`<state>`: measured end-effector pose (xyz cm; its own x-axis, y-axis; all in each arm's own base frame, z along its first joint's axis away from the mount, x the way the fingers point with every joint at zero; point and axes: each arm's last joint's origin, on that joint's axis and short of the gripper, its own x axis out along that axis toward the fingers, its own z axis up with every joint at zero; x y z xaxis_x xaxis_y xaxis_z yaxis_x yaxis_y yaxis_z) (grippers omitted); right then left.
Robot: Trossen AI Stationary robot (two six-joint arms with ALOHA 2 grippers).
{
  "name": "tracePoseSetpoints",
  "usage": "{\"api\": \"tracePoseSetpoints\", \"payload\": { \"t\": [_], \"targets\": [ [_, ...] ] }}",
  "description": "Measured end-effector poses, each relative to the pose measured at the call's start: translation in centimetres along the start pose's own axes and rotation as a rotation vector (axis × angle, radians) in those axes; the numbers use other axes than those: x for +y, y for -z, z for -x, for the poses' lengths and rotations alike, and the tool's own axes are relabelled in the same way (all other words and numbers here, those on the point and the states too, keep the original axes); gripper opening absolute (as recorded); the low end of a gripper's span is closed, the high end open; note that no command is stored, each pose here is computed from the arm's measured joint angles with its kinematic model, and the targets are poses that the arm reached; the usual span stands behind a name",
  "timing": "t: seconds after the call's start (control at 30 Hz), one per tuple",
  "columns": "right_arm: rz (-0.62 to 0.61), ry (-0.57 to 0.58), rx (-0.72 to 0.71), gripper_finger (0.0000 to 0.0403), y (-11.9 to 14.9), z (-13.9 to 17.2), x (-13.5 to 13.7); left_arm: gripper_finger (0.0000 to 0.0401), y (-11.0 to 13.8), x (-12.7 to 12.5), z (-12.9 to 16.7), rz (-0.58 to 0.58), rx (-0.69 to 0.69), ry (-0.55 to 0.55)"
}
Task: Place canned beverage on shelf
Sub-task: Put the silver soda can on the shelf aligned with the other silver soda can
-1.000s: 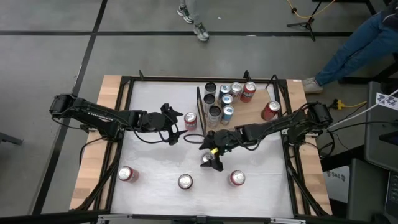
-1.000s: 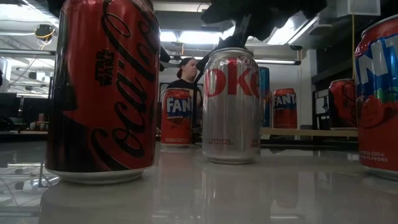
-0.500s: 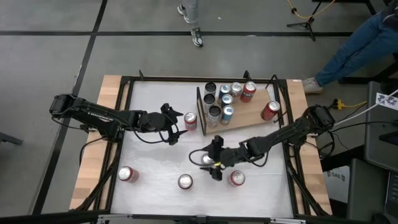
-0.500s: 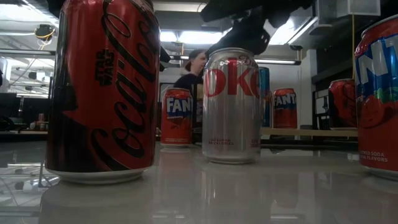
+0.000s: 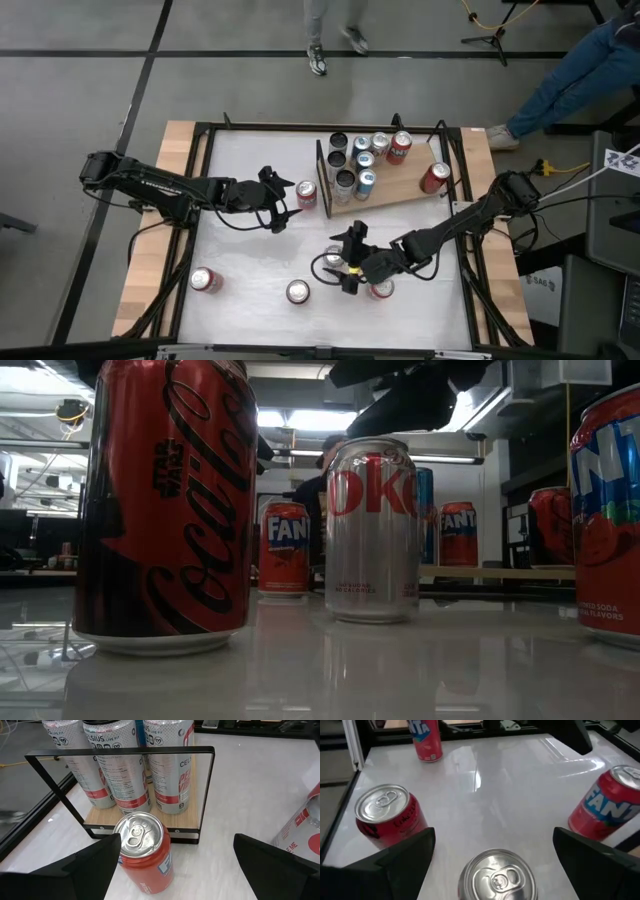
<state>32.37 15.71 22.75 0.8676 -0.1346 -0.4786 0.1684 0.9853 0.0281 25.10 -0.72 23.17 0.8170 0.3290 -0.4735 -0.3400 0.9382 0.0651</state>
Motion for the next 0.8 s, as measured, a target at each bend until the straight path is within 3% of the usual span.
{"api": "tracePoseSetpoints", "payload": {
  "t": [0.8],
  "targets": [
    [-0.026,0.071,0.048,0.0392,1.4,-0.5,0.3,0.038,0.0,0.0,0.0,0.0,0.001,0.0]
  ]
}}
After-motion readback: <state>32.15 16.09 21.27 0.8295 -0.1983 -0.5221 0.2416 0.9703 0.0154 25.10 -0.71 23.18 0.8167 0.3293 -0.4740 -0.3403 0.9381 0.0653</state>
